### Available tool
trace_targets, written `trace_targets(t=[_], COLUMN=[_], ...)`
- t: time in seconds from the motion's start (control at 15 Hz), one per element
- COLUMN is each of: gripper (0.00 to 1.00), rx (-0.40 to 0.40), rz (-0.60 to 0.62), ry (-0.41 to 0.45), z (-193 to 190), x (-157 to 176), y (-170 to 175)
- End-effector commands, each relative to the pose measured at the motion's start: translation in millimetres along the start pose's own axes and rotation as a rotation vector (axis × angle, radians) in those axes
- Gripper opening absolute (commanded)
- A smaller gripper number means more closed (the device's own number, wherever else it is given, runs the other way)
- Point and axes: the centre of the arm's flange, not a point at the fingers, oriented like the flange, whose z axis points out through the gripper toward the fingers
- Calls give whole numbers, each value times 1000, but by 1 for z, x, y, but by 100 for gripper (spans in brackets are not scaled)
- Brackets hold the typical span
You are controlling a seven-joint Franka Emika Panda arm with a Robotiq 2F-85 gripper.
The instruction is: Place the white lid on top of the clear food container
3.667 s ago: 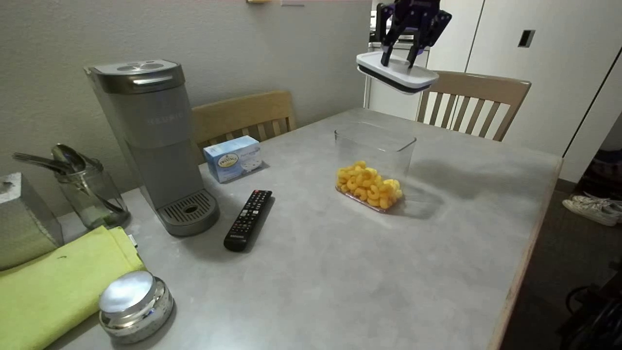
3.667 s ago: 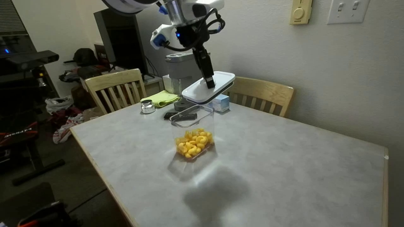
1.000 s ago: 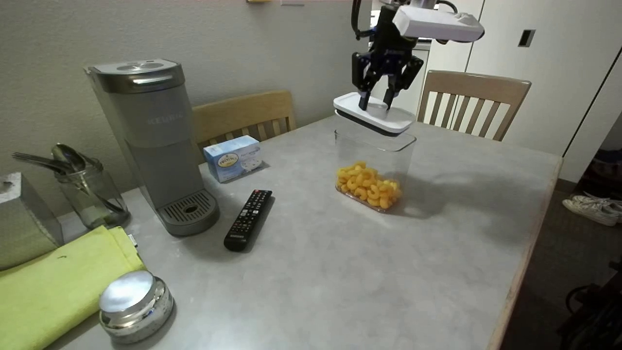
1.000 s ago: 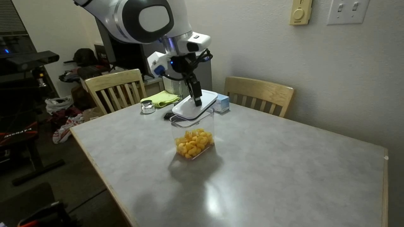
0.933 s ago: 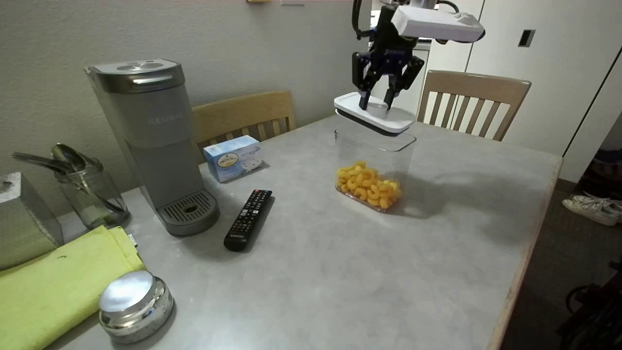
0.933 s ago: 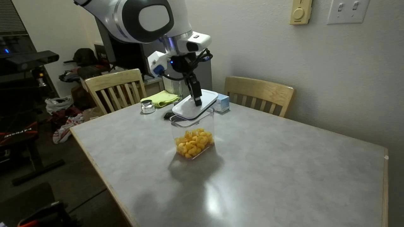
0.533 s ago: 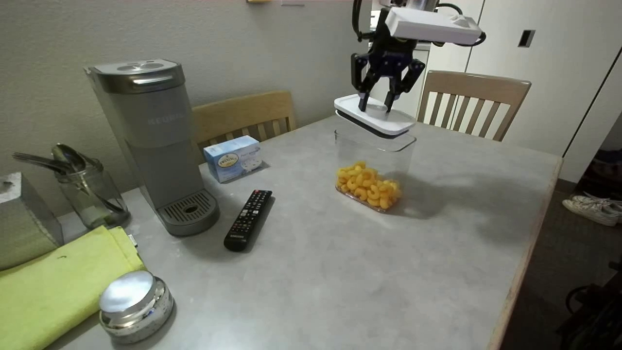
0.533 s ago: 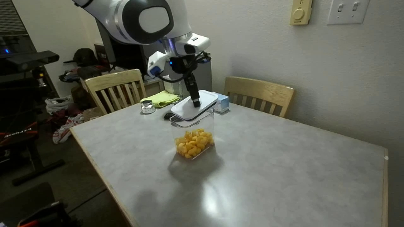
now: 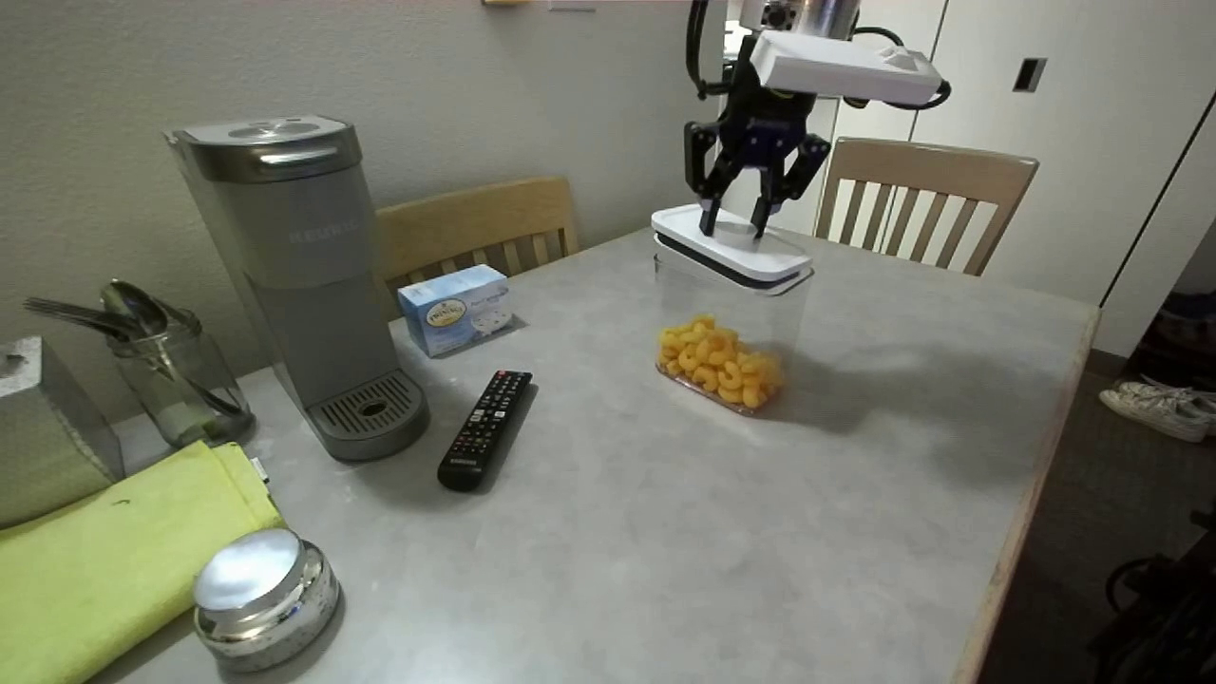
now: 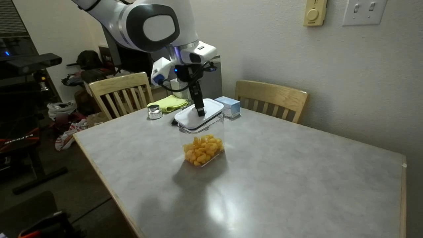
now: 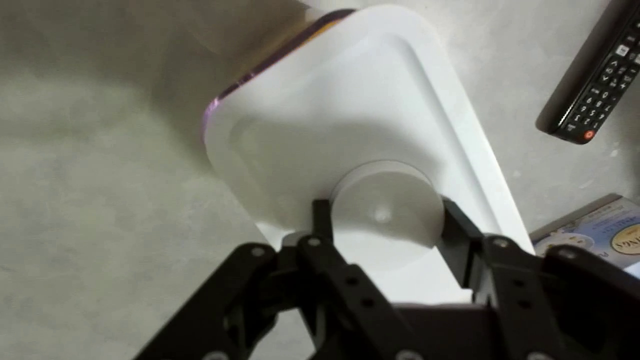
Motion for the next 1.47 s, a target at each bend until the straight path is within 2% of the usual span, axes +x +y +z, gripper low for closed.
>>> trace_targets(t=[0.0, 0.33, 0.53, 1.4], gripper=[29, 29, 29, 29], rx=[39, 47, 47, 27], rz=[-49, -166, -196, -170], ry=[-3, 4, 12, 53], z=[7, 6, 4, -2], x=[-8, -10, -8, 0], y=[0, -8, -7, 10])
